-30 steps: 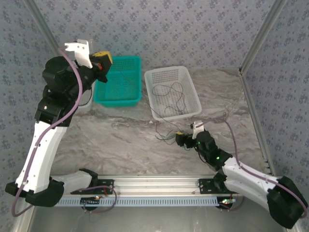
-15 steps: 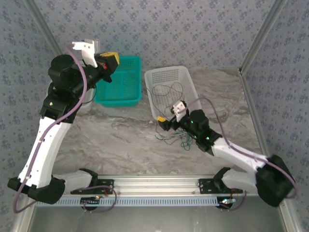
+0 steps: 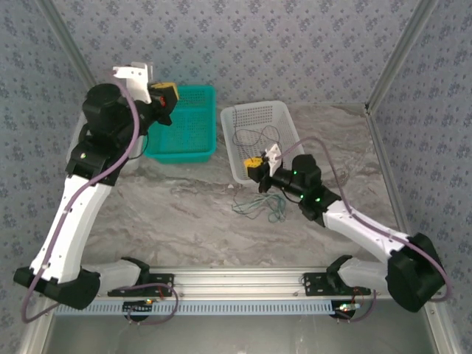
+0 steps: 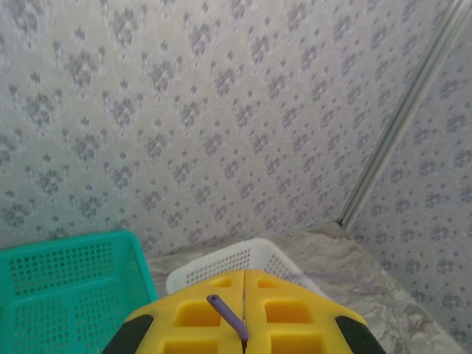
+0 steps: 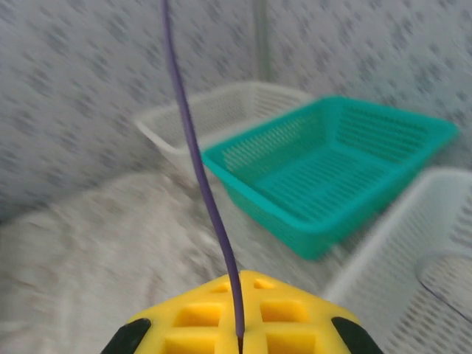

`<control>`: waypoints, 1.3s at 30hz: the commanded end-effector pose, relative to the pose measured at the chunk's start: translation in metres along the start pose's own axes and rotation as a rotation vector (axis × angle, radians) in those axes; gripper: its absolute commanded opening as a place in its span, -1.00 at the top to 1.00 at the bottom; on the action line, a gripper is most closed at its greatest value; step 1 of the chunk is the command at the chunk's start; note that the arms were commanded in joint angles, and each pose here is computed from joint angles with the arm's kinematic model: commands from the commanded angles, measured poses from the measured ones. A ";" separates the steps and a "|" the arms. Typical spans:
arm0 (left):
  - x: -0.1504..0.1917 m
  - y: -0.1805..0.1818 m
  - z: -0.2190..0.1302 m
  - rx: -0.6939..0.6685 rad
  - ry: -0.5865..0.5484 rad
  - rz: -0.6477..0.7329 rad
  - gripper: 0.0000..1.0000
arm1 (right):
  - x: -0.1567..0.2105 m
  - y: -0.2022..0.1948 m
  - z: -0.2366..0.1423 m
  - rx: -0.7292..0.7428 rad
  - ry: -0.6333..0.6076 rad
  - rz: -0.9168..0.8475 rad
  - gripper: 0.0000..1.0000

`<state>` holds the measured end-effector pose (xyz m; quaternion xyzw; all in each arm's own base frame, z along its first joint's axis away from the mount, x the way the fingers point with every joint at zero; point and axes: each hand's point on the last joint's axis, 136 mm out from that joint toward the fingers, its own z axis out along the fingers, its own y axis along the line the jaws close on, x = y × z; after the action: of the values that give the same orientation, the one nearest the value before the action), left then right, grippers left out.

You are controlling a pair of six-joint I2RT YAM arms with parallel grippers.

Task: Untangle the cables

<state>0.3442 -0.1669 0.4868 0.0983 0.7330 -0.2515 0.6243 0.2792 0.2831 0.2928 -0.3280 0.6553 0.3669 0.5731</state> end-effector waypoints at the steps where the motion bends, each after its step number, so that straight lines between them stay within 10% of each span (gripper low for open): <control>1: 0.060 0.017 0.043 -0.022 0.160 -0.061 0.93 | -0.046 0.037 -0.010 -0.189 -0.009 0.109 1.00; 11: 0.125 0.024 0.036 -0.016 0.287 -0.152 -0.15 | -0.069 0.006 0.011 -0.044 -0.035 0.234 1.00; 23: 0.186 -0.095 -0.023 0.558 0.269 -0.004 -0.21 | -0.057 -0.005 0.036 -0.024 0.033 0.352 1.00; 35: 0.238 -0.129 0.044 0.624 0.182 0.024 -0.42 | -0.069 0.009 0.035 -0.088 0.038 0.381 1.00; 39: 0.235 -0.139 0.050 0.659 0.160 0.034 -0.12 | -0.071 0.010 0.034 -0.090 0.036 0.404 1.00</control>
<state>0.2813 -0.3338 0.2447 0.2954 0.7261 -0.4288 0.4492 0.3118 0.3078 0.3450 -0.2089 0.7159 0.4675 0.4747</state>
